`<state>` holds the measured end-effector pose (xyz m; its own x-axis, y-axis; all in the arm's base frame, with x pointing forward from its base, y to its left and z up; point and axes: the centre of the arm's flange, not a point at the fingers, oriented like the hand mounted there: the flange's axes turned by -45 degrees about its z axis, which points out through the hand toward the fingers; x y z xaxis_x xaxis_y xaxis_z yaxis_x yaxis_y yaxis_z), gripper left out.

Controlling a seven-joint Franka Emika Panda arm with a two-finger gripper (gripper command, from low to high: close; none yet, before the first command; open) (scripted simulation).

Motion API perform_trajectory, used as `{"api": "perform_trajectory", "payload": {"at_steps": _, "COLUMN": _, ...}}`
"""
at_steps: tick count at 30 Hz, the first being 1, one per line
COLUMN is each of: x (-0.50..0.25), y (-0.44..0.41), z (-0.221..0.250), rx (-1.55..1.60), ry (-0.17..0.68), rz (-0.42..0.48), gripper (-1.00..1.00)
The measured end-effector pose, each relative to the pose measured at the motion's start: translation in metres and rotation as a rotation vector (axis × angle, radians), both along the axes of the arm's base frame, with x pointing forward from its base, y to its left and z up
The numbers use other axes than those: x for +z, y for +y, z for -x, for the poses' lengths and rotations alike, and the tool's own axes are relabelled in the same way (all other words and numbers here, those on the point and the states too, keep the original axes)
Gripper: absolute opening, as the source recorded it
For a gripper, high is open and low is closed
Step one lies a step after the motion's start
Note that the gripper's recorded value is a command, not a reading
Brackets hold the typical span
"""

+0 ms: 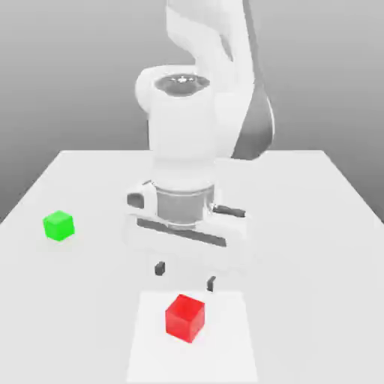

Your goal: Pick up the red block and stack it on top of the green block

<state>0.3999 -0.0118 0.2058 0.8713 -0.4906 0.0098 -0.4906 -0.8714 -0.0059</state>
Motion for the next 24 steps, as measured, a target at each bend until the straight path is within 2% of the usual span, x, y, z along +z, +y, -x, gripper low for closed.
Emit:
{"api": "perform_trajectory", "payload": {"at_steps": 5, "x": -0.054, "y": 0.000, "z": 0.003, "rx": -0.005, "ry": 0.011, "rz": 0.001, "gripper": 0.00}}
{"api": "perform_trajectory", "payload": {"at_steps": 6, "x": -0.060, "y": 0.000, "z": 0.004, "rx": -0.006, "ry": 0.011, "rz": 0.000, "gripper": -1.00}}
{"api": "perform_trajectory", "payload": {"at_steps": 13, "x": -0.059, "y": 0.001, "z": 0.004, "rx": -0.006, "ry": 0.010, "rz": 0.001, "gripper": -1.00}}
{"api": "perform_trajectory", "payload": {"at_steps": 19, "x": -0.004, "y": -0.001, "z": 0.004, "rx": -0.010, "ry": 0.010, "rz": 0.001, "gripper": -1.00}}
{"api": "perform_trajectory", "payload": {"at_steps": 24, "x": 0.020, "y": -0.120, "z": 0.037, "rx": -0.426, "ry": 0.004, "rz": 0.024, "gripper": -1.00}}
